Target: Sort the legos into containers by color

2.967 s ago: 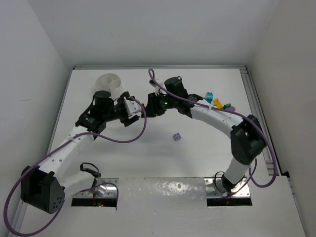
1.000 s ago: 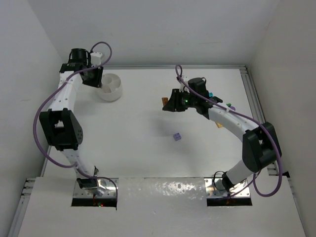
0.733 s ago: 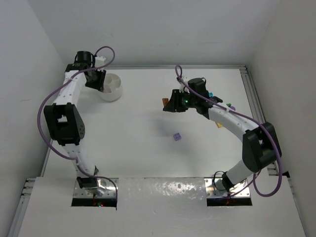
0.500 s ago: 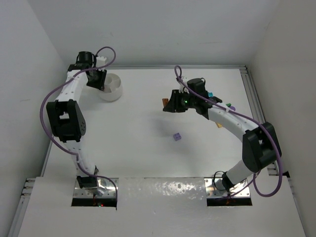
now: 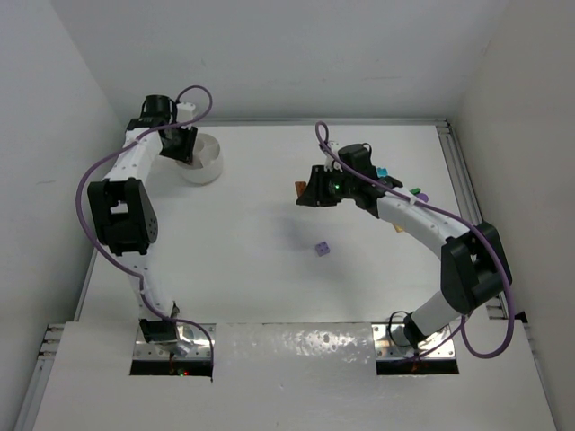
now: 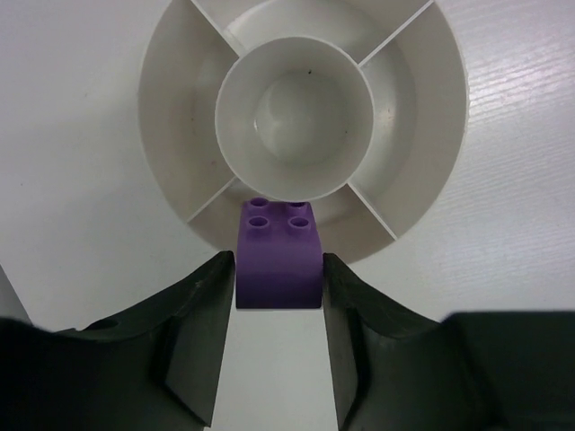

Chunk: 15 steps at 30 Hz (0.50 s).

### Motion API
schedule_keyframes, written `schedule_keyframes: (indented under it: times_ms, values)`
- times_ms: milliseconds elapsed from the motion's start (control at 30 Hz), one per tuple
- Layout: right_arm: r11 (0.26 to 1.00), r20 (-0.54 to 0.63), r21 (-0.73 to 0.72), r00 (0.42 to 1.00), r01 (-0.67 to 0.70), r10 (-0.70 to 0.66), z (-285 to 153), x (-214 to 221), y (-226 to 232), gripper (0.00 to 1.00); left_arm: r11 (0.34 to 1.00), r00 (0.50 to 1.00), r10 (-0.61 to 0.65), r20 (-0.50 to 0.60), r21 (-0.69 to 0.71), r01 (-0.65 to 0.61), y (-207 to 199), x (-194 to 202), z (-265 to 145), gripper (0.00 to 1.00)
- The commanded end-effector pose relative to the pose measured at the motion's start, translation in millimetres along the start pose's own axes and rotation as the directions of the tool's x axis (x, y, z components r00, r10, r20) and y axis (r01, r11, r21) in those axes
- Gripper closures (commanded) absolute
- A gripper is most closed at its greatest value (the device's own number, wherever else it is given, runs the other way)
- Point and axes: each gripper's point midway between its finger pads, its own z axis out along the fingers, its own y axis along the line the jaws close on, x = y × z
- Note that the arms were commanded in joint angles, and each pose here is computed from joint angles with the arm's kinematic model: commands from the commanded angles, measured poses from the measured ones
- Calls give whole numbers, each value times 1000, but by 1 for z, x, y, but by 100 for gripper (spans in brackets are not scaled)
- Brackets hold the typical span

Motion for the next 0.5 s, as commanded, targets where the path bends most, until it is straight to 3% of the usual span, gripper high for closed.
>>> schedule_keyframes:
  times_ms: [0, 267, 467]
  values:
    - [999, 57, -13, 998, 41, -40, -9, -22, 15, 100, 1000, 999, 11, 46, 1, -11, -1, -14, -1, 57]
    - [998, 58, -18, 997, 59, -58, -9, -24, 19, 100, 999, 997, 23, 76, -26, -21, 4, -22, -11, 49]
    - [984, 9, -2, 983, 181, -181, -8, -12, 30, 100, 998, 970, 41, 241, 29, -49, -9, -67, -51, 54]
